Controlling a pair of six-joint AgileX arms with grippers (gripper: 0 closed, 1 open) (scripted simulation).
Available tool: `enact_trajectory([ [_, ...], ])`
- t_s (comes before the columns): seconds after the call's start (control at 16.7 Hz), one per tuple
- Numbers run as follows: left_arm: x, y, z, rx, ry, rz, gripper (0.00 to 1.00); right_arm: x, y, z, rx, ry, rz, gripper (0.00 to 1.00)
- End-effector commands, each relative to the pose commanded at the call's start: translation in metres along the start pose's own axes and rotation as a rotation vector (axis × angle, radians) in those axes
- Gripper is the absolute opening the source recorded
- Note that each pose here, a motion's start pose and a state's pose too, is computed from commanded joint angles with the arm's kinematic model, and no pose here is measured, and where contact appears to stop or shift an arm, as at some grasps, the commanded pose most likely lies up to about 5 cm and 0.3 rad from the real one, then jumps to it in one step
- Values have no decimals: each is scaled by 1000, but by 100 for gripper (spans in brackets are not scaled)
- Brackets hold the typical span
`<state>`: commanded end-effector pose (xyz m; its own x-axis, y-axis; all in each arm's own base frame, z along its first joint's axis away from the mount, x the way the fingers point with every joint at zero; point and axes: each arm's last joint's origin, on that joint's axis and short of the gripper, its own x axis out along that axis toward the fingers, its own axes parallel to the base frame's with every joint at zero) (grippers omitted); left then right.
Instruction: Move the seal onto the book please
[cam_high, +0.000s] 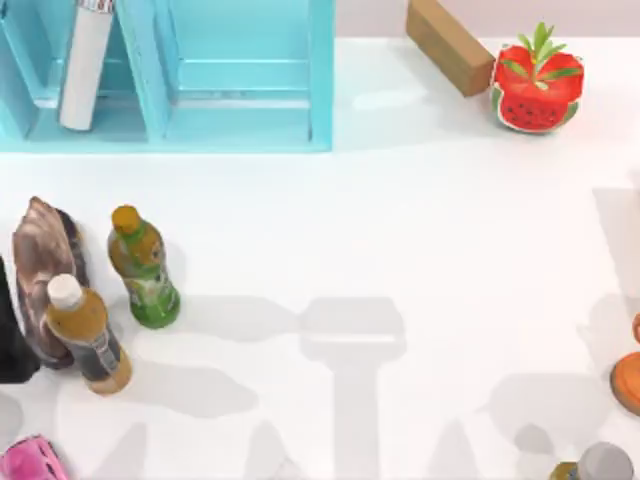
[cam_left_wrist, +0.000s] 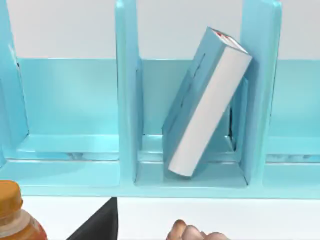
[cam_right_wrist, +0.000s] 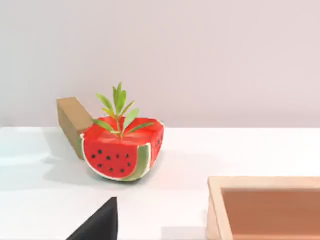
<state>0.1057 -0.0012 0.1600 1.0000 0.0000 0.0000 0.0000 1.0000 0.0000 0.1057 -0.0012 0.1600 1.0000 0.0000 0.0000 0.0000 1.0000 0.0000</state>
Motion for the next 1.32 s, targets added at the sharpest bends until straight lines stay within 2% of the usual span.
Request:
enact_trajectory([
  [0.18, 0, 0, 3, 2, -8, -1, 100, 0, 0, 0, 0, 0, 0, 100],
  [0.48, 11, -2, 43, 49, -80, 1, 100, 0, 0, 0, 0, 0, 0, 100],
  [0.78, 64, -7, 71, 143, -15, 17, 100, 0, 0, 0, 0, 0, 0, 100],
  [1.02, 135, -13, 55, 238, 112, 28, 100, 0, 0, 0, 0, 0, 0, 100],
  [1.32, 212, -23, 1, 341, 218, 39, 100, 0, 0, 0, 0, 0, 0, 100],
])
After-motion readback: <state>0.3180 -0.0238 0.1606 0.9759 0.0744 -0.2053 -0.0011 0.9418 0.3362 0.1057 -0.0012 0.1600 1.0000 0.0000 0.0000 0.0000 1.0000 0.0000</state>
